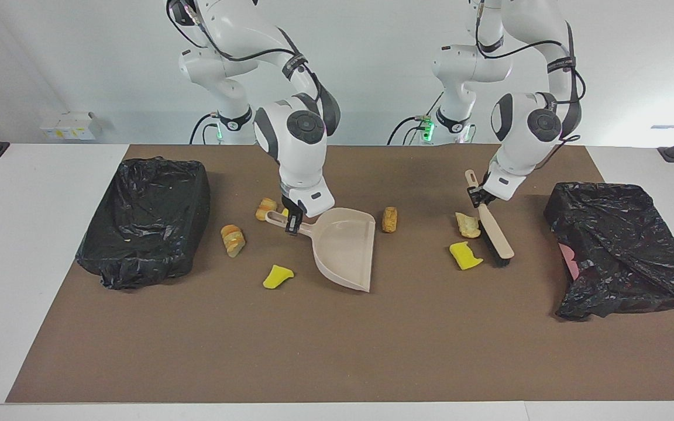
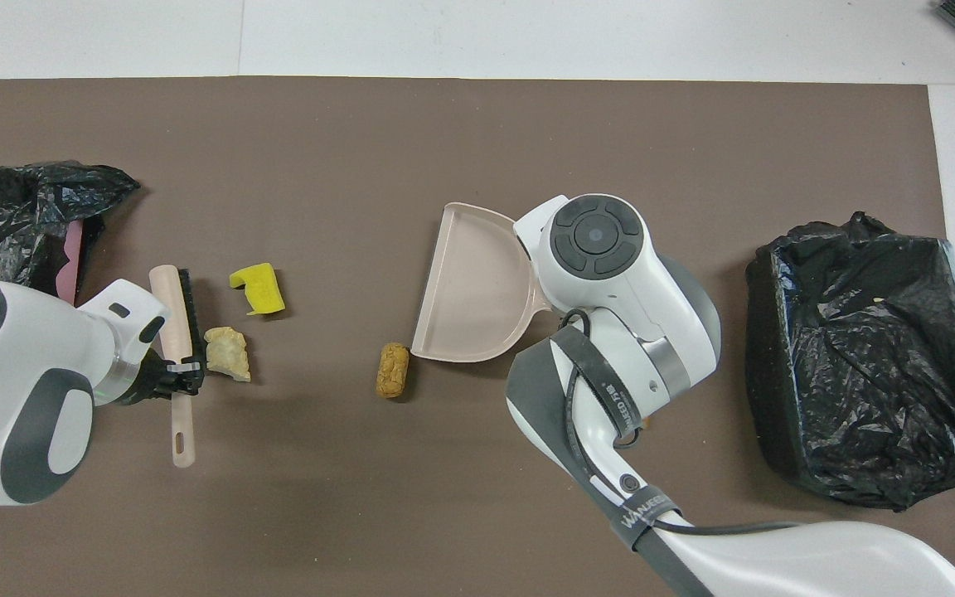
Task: Sweep and dump trash in bin
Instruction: 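Sweep crumbs with the brush toward the dustpan held by the right gripper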
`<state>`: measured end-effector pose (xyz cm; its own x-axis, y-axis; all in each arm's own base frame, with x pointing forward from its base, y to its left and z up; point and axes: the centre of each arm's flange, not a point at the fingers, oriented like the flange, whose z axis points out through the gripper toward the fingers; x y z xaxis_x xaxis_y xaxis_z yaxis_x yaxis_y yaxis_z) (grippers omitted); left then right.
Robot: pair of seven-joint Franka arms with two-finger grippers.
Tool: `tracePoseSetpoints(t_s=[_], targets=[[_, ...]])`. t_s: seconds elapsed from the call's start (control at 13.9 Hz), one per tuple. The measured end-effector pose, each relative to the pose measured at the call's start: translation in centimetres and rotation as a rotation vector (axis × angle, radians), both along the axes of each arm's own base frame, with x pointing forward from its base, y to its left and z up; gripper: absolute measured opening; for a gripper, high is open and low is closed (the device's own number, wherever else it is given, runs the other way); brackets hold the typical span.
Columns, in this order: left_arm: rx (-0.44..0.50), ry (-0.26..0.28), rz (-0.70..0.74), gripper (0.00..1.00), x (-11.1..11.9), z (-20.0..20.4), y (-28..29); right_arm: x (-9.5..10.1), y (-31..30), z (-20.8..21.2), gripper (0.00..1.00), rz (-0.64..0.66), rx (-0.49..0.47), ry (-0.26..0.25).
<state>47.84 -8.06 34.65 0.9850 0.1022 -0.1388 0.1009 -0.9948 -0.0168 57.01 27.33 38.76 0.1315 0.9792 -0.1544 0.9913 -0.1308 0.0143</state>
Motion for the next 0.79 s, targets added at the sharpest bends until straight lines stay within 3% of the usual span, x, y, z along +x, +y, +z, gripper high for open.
tracePoseSetpoints(t_s=[0.43, 0.79], targets=[[-0.039, -0.001, -0.167, 0.26, -1.2, -0.2, -5.9, -1.8, 0.5, -2.5, 0.31, 0.082, -0.052, 0.037], [-0.094, 0.016, -0.153, 0.26, -2.6, -0.2, -10.0, -3.5, 2.6, -3.3, 0.31, 0.129, -0.053, 0.037]])
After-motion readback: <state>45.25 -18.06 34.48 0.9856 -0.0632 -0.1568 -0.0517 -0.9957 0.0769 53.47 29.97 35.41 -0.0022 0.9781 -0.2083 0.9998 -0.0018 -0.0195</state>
